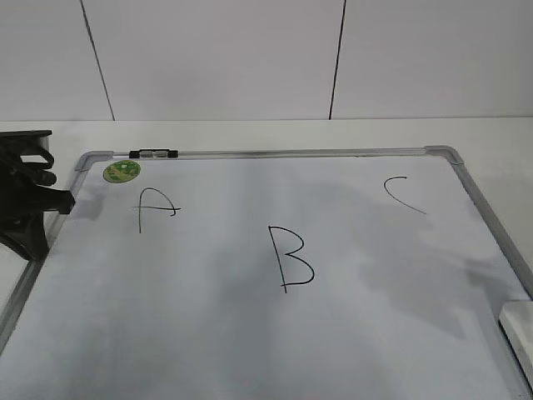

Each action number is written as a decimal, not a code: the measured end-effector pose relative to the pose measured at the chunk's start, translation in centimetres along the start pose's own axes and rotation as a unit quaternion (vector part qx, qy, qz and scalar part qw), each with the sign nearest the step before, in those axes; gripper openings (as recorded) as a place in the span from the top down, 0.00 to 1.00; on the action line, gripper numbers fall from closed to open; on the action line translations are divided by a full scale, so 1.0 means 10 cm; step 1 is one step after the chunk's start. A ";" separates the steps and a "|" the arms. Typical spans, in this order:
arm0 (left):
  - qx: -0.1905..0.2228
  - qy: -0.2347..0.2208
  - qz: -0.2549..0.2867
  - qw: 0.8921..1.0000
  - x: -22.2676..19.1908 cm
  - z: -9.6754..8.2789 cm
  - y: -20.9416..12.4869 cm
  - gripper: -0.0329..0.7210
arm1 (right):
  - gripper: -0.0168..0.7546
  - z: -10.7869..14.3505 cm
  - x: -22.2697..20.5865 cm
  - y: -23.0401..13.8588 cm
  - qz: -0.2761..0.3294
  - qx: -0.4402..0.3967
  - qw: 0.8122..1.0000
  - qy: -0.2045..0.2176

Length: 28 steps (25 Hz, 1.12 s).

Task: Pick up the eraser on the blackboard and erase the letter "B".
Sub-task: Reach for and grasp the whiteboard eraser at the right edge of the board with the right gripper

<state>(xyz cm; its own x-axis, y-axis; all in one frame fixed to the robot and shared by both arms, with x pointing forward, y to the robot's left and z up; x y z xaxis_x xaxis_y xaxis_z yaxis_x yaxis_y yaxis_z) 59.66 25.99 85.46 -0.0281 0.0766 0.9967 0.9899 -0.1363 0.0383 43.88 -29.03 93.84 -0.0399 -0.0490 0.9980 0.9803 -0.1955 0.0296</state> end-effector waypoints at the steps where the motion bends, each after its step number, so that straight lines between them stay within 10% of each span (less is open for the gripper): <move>1: 0.000 0.000 0.000 1.000 0.00 0.00 0.00 0.92 | 0.12 0.00 -0.02 0.00 0.005 -0.001 1.000 0.000; 28: 0.000 -0.001 0.000 1.000 0.00 0.00 0.00 0.92 | 0.16 0.13 -0.37 0.15 0.024 0.002 0.998 -0.050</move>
<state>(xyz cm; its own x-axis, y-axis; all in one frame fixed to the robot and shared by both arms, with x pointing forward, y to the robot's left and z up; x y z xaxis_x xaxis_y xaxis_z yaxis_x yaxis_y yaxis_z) 59.69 25.97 85.51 -0.0281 0.0779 0.9966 0.9900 -0.1355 0.0386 45.75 -27.89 90.31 0.0273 0.0392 0.9989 0.9814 -0.1910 -0.0193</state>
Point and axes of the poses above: a point on each arm's last joint axis where the gripper is mounted, x pointing back along that axis away from the gripper, z along the wrist's bending axis when the last joint is at zero, y = z × x, the point moved 7 cm from there along -x, pointing out along that axis toward the gripper, and after that the axes turned 7 degrees about -x, right-handed, at the moved point
